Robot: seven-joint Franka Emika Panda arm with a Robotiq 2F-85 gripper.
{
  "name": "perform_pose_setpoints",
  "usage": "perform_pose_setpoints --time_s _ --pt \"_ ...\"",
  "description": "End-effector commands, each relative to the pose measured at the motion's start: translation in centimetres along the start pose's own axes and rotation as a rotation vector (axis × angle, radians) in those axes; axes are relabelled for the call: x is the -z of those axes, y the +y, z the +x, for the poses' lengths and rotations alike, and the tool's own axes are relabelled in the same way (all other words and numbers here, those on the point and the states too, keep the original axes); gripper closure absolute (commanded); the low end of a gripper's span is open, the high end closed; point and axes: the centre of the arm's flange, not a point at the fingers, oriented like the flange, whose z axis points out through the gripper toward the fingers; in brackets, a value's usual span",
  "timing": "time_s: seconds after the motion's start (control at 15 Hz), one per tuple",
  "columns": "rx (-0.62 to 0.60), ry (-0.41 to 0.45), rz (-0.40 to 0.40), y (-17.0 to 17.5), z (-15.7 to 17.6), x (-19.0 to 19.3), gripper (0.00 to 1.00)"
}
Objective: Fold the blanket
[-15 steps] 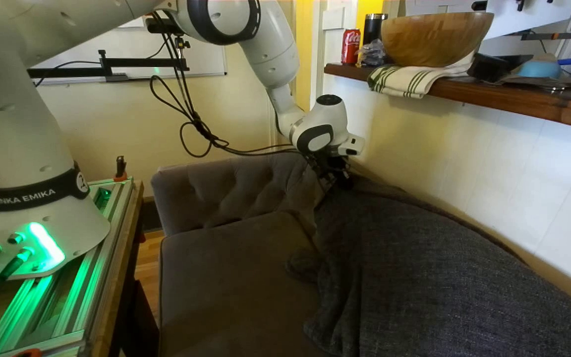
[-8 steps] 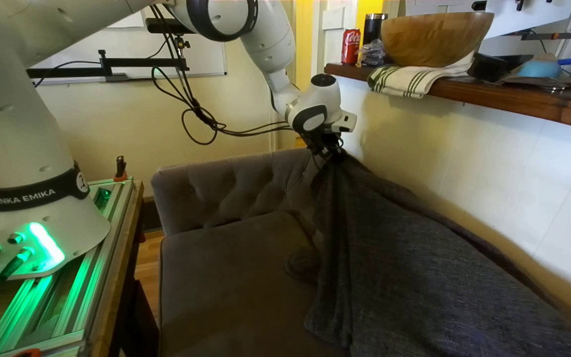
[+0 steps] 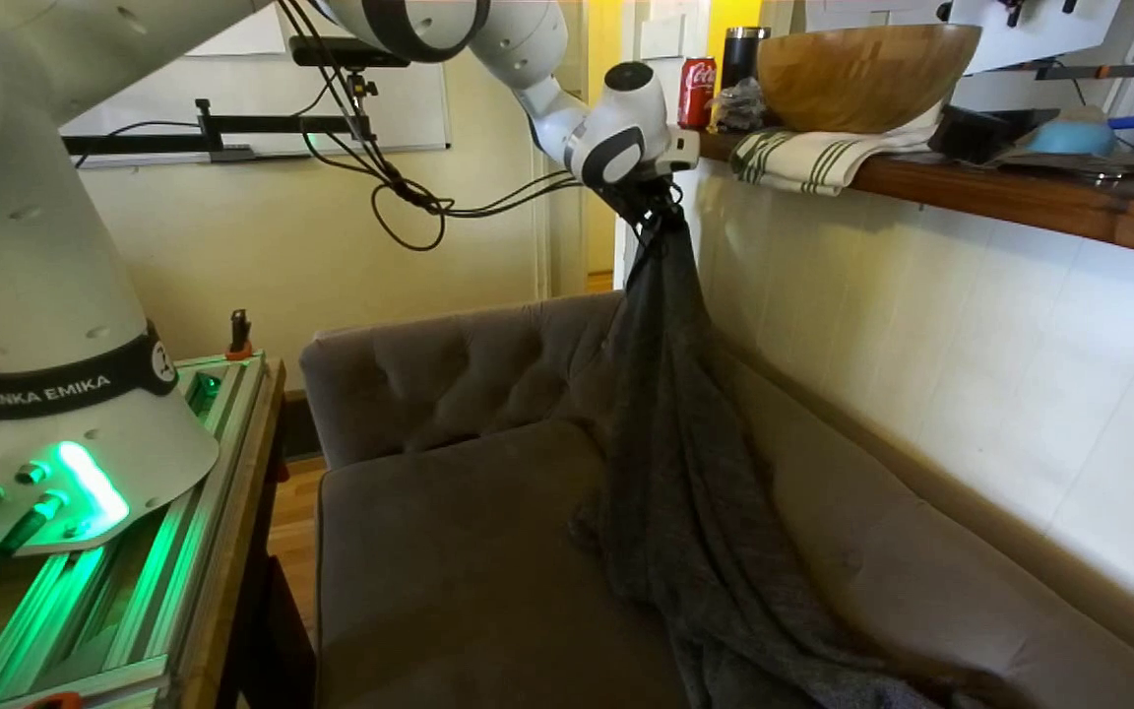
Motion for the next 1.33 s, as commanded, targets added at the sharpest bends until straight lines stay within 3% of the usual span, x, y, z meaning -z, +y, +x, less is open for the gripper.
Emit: perform_pose_setpoints --time_s 0.0,0.33,0.73,1.27 --pt "0.076 0.027 0.056 -1.1 2.1 -1.4 1.0" --pt "0.054 -0.123 -0.061 2.4 -1.9 -0.9 1.0" --pt "-0.055 -0.301 0.002 6.2 -10.1 0.5 1.0" --pt "-0.324 -0.529 -0.078 12.9 -22.0 4.9 1.0"
